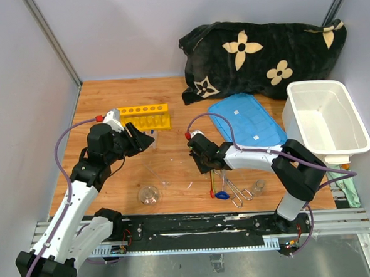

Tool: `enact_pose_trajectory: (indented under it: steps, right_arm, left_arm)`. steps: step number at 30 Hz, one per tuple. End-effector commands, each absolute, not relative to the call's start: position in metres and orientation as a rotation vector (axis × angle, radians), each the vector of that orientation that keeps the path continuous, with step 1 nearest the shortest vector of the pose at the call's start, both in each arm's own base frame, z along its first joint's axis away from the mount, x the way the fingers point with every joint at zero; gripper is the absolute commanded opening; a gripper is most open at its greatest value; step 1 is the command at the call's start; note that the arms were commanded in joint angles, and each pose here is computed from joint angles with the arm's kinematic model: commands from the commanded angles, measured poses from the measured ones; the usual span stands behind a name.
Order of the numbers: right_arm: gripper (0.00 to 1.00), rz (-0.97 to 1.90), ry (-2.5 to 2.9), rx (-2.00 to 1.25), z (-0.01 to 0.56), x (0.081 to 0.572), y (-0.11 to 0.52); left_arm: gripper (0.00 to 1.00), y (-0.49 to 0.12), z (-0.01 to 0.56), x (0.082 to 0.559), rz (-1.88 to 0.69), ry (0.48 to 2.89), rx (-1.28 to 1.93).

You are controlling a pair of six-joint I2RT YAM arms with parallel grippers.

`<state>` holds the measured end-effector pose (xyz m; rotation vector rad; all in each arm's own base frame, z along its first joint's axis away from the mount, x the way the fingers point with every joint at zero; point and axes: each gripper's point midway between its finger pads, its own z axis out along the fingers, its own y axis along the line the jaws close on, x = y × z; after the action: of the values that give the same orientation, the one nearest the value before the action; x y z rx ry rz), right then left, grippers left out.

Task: Organize the chemistry lab equipment
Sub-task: Pick up the test tube at the center of the board.

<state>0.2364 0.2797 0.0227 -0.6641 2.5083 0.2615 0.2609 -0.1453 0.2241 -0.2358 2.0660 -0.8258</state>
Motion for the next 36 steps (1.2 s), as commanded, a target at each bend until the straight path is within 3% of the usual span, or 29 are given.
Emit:
enact_pose_trajectory:
  steps: [1,15,20,22,36]
  right_arm:
    - [0.17,0.267,2.555,-0.661,0.007,0.233,0.276]
    - [0.15,0.268,2.616,-0.703,-0.021,0.227,0.279]
    - [0.05,0.282,2.604,-0.711,-0.017,0.227,0.281]
    - [0.01,0.293,2.582,-0.714,-0.01,0.228,0.281]
    - [0.01,0.412,2.177,-0.8,0.098,0.215,0.305]
  left_arm:
    - [0.52,-0.151,0.233,0.259,-0.861,2.054,-0.218]
    - [0.53,-0.154,0.227,0.259,-0.87,2.093,-0.212]
    - [0.53,-0.155,0.225,0.259,-0.871,2.102,-0.214]
    - [0.53,-0.155,0.224,0.259,-0.872,2.106,-0.214]
    - [0.53,-0.175,0.196,0.267,-0.912,2.26,-0.096]
